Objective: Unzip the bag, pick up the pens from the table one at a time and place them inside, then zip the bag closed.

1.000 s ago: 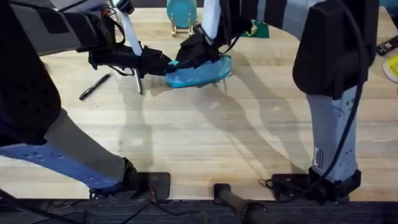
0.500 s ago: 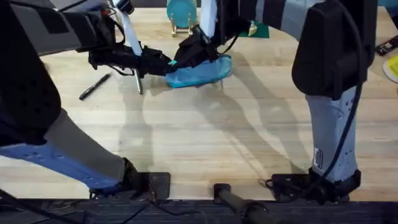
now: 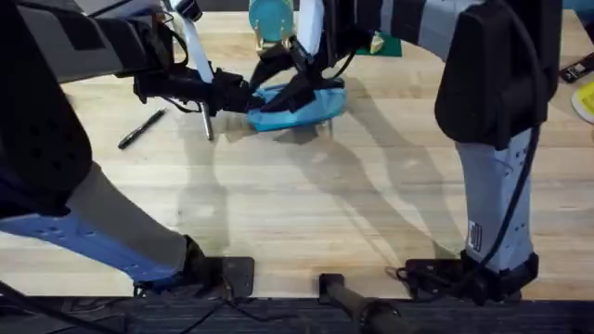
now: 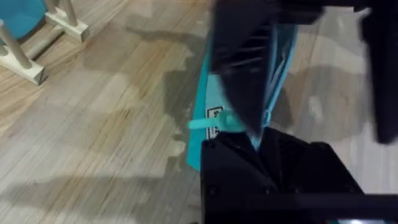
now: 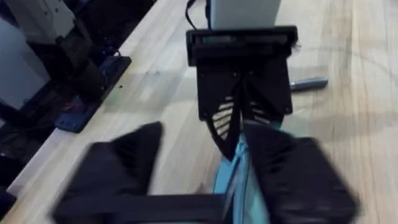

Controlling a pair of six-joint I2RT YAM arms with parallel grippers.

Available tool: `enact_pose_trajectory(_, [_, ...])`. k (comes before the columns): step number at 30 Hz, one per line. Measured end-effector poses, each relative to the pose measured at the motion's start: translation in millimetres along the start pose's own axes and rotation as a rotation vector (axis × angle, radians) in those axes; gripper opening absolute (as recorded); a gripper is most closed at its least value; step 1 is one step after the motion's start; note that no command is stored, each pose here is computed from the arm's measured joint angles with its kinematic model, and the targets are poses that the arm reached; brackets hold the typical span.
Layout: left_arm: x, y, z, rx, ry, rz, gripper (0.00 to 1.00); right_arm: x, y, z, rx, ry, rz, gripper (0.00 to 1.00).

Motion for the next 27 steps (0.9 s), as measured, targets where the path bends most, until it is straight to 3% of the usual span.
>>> enact_pose_trajectory(1, [1, -0.2, -0.3, 0.001, 0.001, 0.001, 0.043, 1, -1, 0, -0.005, -0.002, -0.005, 0.951])
enact_pose_trajectory(3, [1, -0.4, -0.5, 0.002, 0.003, 0.001, 0.043, 1, -1, 0, -0.003, -0.005, -0.011, 0.992])
enact_pose_trajectory(12, [1, -0.4, -0.5, 0.002, 0.003, 0.001, 0.043, -5, -1, -1, 0.028, 0.004, -0.023, 0.997])
enact_pose_trajectory(19, [1, -0.4, -0.5, -0.012, 0.003, 0.001, 0.054, -29, 5, -6, 0.059, 0.054, -0.034, 0.996])
enact_pose_trajectory(20, [1, -0.5, -0.4, -0.017, 0.002, 0.001, 0.146, -34, 7, -7, 0.069, 0.063, -0.036, 0.997])
enact_pose_trajectory(25, [6, -4.4, 0.1, -0.069, 0.001, -0.003, 0.921, -59, 13, -11, 0.126, 0.116, -0.044, 0.997])
enact_pose_trajectory(27, [7, -6.2, 1.5, -0.099, -0.004, -0.008, 0.988, -69, 14, -11, 0.151, 0.144, -0.030, 0.996])
Point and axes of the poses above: each hand's point on the last joint's axis, 136 mm out from that joint toward the fingers, its own x axis out along the fingers, its own z axis along the line the jaws close on, y = z × x, the point moved 9 cm from there along -x, back along the fingers, and after that the axes turned 4 degrees about -x, right-handed, at the moved point
